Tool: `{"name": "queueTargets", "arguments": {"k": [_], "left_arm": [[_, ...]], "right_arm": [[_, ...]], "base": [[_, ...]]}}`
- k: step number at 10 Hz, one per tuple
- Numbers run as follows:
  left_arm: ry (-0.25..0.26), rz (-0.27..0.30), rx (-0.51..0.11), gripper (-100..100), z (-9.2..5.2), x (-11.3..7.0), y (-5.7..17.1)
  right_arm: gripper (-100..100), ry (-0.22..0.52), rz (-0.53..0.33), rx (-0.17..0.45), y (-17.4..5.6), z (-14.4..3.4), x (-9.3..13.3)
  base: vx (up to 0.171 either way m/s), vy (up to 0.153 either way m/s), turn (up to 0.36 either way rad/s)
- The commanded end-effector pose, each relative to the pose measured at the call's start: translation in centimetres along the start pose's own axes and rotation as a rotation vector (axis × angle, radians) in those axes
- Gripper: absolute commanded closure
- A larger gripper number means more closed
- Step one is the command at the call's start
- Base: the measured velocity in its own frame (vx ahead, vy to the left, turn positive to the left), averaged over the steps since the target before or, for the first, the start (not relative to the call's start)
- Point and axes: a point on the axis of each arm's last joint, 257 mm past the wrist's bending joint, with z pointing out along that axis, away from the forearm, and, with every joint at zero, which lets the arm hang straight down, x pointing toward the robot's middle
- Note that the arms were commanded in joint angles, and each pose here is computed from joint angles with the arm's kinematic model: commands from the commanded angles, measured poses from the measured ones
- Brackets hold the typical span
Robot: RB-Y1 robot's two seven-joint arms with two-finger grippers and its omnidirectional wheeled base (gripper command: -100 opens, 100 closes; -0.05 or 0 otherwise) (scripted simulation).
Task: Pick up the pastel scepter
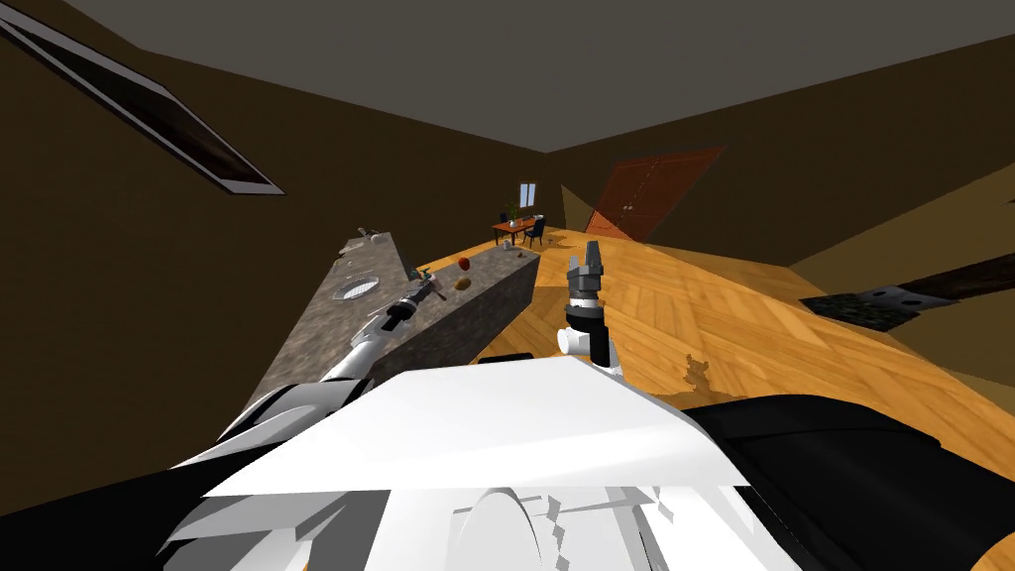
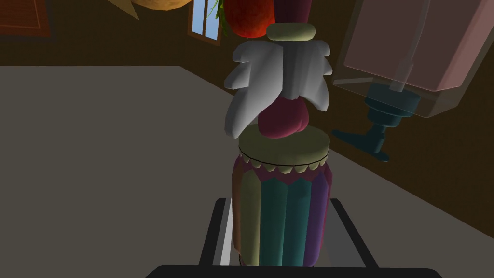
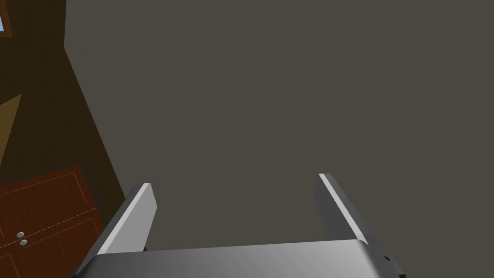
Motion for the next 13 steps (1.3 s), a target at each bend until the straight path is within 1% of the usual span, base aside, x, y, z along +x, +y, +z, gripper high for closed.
{"name": "queueTargets", "arguments": {"k": [1,2,3,4,5,6,7,9,10,11,12,13], "left_arm": [[0.021,-0.006,0.0,100,-1.2,1.1,-0.2],[0.009,-0.002,0.021,100,-1.1,0.6,-1.1],[-0.011,0.002,0.046,100,-0.6,-0.4,-2.2],[-0.011,0.002,0.046,100,-0.6,-0.4,-2.2],[0.023,-0.006,0.036,100,-1.8,1.0,-1.9],[0.027,-0.005,0.043,100,-2.4,1.4,-2.2],[0.027,-0.005,0.051,100,-2.7,1.4,-2.6],[-0.002,0.002,0.086,100,-2.1,0.0,-4.2],[0.033,-0.006,0.078,100,-3.6,1.6,-4.1],[0.037,-0.007,0.082,100,-4.0,1.8,-4.3],[0.039,-0.007,0.085,100,-4.3,1.9,-4.5],[0.025,-0.004,0.101,100,-4.1,1.3,-5.2]], "right_arm": [[0,0.0,0.0,0.0,0.0,0.0,0.0],[0,0.0,0.0,0.0,0.0,0.0,0.0],[0,0.0,0.0,0.0,0.0,0.0,0.0],[0,0.0,0.0,0.0,0.0,0.0,0.0],[0,0.0,0.0,0.0,0.0,0.0,0.0],[0,0.0,0.0,0.0,0.0,0.0,0.0],[0,0.0,0.0,0.0,0.0,0.0,0.0],[0,0.0,0.0,0.0,0.0,0.0,0.0],[0,0.0,0.0,0.0,0.0,0.0,0.0],[0,0.0,0.0,0.0,0.0,0.0,0.0],[0,0.0,0.0,0.0,0.0,0.0,0.0],[0,0.0,0.0,0.0,0.0,0.0,0.0]], "base": [[0.118,-0.024,0.183],[0.061,-0.009,0.046],[0.018,0.004,-0.019],[-0.003,0.009,-0.021],[0.091,-0.018,0.241],[0.119,-0.034,0.208],[0.067,-0.013,0.024],[0.011,0.008,-0.024],[0.09,-0.005,0.275],[0.132,-0.033,0.19],[0.077,-0.026,0.003],[0.017,-0.004,-0.027]]}}
